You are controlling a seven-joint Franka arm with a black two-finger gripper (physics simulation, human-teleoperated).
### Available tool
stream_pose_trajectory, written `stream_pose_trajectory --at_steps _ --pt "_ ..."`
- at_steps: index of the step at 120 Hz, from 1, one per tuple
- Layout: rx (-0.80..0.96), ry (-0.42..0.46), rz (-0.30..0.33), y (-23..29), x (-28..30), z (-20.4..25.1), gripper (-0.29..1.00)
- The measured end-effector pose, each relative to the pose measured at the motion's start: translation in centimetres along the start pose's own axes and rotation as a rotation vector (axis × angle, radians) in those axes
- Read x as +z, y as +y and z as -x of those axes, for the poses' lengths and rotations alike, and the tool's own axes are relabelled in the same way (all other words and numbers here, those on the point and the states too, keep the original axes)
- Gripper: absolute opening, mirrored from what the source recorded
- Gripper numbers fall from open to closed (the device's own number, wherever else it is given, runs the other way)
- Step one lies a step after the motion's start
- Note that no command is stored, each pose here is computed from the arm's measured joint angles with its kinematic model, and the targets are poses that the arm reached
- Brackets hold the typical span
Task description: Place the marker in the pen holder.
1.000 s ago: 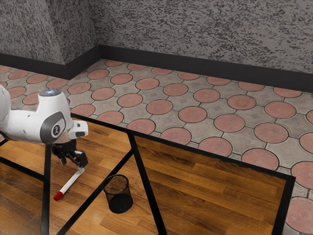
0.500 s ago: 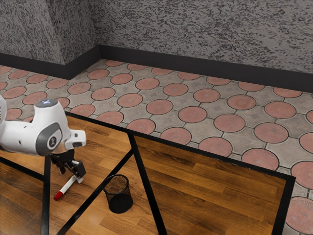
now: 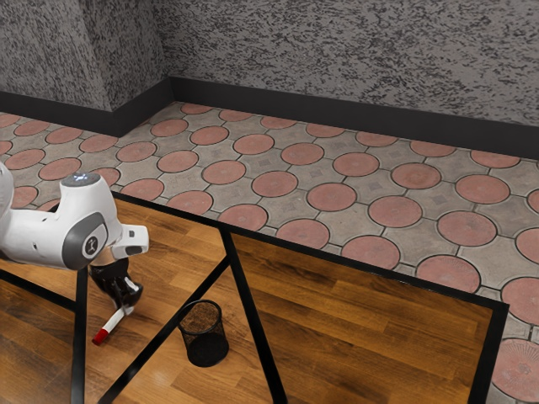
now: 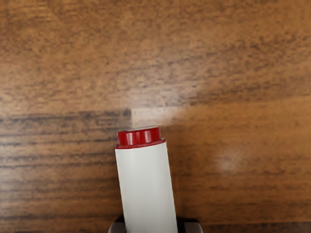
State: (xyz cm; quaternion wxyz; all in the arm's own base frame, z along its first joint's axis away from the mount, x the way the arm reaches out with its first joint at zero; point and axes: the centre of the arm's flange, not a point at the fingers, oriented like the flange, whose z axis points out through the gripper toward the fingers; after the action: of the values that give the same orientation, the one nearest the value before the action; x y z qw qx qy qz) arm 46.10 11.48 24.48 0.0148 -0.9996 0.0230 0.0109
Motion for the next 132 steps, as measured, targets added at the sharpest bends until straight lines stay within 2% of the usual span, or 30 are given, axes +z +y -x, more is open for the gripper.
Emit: stream_pose_trajectory --at_steps 22,32,50,60,76,88,115,132 --pt "-0.006 0.011 -0.006 0.0 -0.4 -0.2 -0.04" --pt "-0.002 0.056 -0.008 0.3 -2.4 -0.9 -0.06" --pt "0.051 0.266 -0.021 3.2 -11.4 -3.8 -0.08" --pt "0.134 0.364 -0.024 7.6 -14.8 -4.3 -0.08" --pt "0.259 0.560 -0.033 14.4 -20.1 -0.5 -0.08" --pt "0.331 0.688 -0.050 17.7 -21.4 2.7 -0.08" --pt "0.401 0.921 -0.076 20.1 -19.7 6.7 -0.08" --pt "0.427 1.008 -0.089 20.7 -19.7 8.1 -0.08"
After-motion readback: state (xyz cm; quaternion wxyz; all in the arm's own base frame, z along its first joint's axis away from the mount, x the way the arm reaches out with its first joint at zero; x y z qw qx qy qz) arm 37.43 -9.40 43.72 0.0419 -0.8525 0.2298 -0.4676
